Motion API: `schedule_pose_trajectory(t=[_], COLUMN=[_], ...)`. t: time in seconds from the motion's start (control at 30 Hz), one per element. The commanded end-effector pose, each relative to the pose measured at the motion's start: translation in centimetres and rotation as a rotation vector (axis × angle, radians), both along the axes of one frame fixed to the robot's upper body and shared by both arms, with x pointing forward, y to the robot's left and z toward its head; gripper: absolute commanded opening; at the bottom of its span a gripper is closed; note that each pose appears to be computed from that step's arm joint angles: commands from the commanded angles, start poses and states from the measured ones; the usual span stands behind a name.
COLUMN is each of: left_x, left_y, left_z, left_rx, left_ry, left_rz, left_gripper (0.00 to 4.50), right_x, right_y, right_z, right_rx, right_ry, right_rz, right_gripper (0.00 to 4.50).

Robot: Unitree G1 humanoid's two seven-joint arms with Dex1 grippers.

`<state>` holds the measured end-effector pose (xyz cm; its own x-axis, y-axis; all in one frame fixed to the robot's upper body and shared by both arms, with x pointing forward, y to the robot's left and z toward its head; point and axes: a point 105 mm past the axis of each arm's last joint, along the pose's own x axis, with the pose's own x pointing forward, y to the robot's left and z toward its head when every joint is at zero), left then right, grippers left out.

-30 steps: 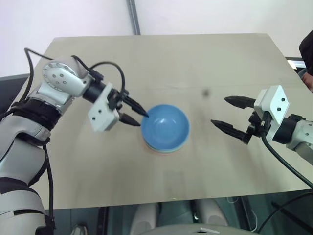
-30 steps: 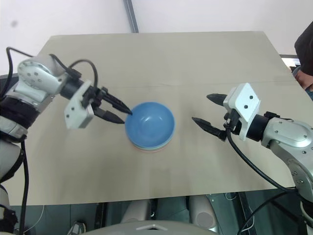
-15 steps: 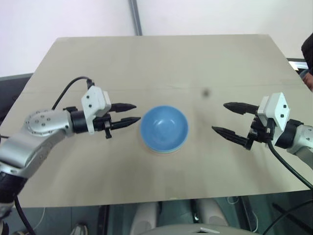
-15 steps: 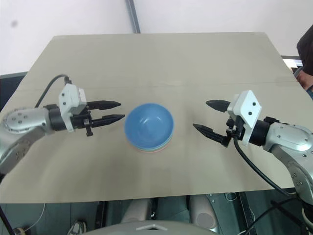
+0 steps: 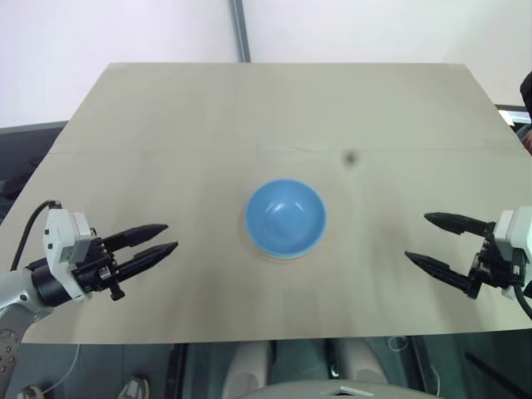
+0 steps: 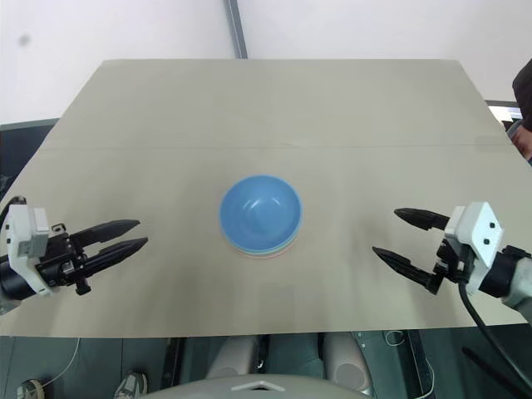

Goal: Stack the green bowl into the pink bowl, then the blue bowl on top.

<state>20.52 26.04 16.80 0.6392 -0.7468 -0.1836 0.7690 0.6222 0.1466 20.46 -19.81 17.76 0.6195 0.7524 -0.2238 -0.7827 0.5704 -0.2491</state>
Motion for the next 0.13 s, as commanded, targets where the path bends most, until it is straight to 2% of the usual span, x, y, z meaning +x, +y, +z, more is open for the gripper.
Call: schedule_pose_trajectory(t=[0.03, 0.13], left_x=[0.19, 0.36], left_y=[0.28, 0.12], left_z=[1.25, 1.16], left_rx=[0.025, 0.026], left_ry=[-0.084, -0.073], left_rz=[-0.007, -0.022], left_gripper=[2.01, 2.01], right_x=[-0.39, -0.49], right_y=[-0.82, -1.09], right_z=[0.99, 1.02], right_rx=[-0.033, -0.041], right_ry=[-0.047, -0.045], right_rz=[0.000, -0.001], right_gripper=[4.12, 4.12])
